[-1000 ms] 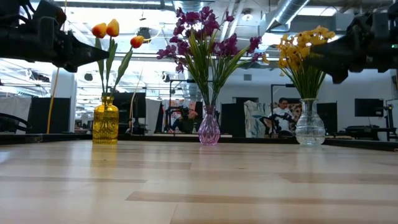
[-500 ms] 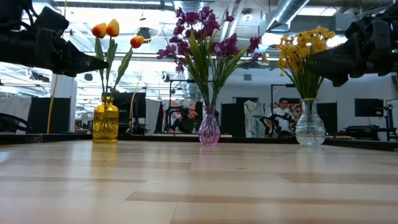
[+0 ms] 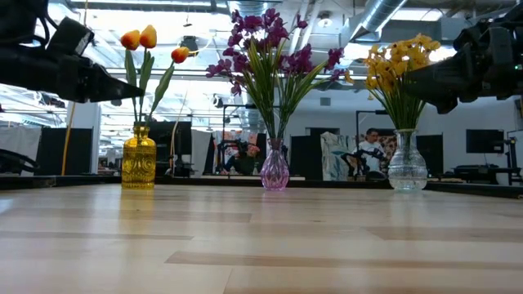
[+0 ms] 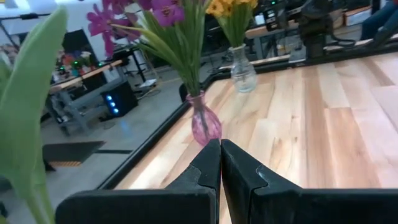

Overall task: Sort flowers into vase by color
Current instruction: Return to Home Position

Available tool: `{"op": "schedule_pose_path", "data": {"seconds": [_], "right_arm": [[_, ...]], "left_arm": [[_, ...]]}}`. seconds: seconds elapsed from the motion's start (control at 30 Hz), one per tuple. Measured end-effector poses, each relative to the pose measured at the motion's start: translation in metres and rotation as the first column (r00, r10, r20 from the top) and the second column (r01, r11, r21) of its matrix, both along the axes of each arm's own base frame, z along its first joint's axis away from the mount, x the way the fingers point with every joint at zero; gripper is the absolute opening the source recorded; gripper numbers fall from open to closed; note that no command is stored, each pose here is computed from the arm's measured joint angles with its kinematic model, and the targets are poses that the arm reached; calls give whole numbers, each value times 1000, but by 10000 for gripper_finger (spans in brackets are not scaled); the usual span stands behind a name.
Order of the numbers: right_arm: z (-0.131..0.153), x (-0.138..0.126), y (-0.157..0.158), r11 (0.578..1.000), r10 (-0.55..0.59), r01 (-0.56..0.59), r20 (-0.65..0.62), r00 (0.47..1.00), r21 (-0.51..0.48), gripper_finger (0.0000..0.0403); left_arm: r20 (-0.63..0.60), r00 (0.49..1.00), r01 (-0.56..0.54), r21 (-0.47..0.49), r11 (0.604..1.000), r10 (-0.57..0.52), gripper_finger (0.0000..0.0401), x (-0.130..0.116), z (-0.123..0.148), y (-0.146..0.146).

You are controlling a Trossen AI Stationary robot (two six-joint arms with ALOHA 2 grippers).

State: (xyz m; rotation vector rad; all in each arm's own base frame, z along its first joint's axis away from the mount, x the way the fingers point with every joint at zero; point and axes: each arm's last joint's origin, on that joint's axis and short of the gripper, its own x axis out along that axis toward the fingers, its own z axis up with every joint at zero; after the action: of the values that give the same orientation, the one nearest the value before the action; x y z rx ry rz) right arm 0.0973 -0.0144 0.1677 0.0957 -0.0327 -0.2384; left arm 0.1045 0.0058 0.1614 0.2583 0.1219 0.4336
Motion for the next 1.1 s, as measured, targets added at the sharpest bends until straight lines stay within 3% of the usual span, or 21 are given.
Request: {"op": "schedule_pose_path", "data": {"seconds": [0.3, 0.5, 1.1], "right_arm": [[0, 0, 0, 1000, 0, 0, -1, 1000, 0, 249], [0, 0, 0, 1000, 0, 0, -2, 1000, -3, 249], [0, 0, 0, 997, -1, 0, -20, 1000, -76, 249]], "left_arm": [[7, 1000, 16, -26, 1000, -16, 0, 0, 0, 11], [-4, 994, 112, -54, 992, -113, 0, 1, -2, 13], [-44, 968, 245, -76, 967, -249, 0, 1, -6, 13]]}}
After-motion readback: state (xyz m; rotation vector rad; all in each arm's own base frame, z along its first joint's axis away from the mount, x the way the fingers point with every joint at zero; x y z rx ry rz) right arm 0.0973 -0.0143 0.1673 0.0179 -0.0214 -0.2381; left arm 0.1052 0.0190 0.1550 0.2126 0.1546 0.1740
